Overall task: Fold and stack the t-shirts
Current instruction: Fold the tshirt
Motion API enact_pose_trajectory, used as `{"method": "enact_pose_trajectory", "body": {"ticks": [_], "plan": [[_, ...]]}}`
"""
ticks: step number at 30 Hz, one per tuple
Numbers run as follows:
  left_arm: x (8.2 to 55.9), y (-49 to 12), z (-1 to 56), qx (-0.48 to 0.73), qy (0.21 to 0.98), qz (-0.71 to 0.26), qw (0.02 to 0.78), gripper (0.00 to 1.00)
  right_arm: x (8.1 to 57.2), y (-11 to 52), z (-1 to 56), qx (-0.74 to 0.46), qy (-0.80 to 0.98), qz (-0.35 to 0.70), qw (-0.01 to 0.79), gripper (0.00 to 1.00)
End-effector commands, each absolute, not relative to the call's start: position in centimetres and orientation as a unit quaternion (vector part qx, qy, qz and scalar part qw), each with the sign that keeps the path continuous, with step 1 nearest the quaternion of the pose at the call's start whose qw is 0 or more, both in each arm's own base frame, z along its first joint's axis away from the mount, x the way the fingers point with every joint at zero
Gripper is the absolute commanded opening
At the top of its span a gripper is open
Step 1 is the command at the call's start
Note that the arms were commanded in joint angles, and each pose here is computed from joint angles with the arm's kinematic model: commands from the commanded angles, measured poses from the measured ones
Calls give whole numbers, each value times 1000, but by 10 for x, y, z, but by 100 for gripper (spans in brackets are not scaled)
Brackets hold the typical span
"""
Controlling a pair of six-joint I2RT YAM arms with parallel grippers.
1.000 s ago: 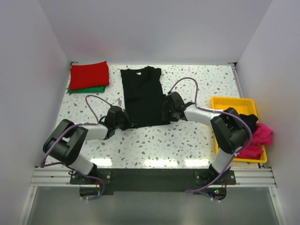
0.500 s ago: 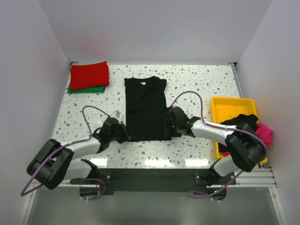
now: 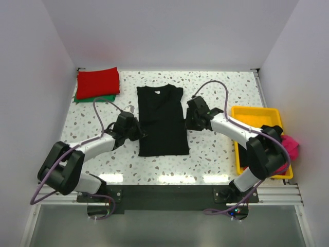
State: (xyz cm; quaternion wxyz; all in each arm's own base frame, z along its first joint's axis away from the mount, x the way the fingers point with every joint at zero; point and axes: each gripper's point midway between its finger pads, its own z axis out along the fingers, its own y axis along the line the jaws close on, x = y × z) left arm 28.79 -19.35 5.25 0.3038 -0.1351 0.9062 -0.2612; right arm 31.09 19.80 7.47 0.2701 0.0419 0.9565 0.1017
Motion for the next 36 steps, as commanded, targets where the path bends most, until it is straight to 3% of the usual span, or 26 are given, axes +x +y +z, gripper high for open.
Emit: {"method": "enact_pose_trajectory", "body": {"ticks": [1, 4, 12, 21, 36], "plan": [[321, -184, 56, -132, 898, -250, 338, 5, 339, 199, 81, 49, 951, 95, 290, 37], [341, -177, 50, -153, 891, -261, 338, 4, 358, 203, 80, 56, 949, 92, 296, 31], [363, -172, 40, -177, 880, -286, 336, 3, 395, 209, 68, 69, 950, 87, 291, 28], [386, -180, 56, -177, 869, -303, 349, 2, 408, 214, 53, 72, 954, 79, 279, 27], [401, -159, 14, -227, 877, -276, 320, 0, 411, 205, 14, 71, 967, 53, 238, 25]]}}
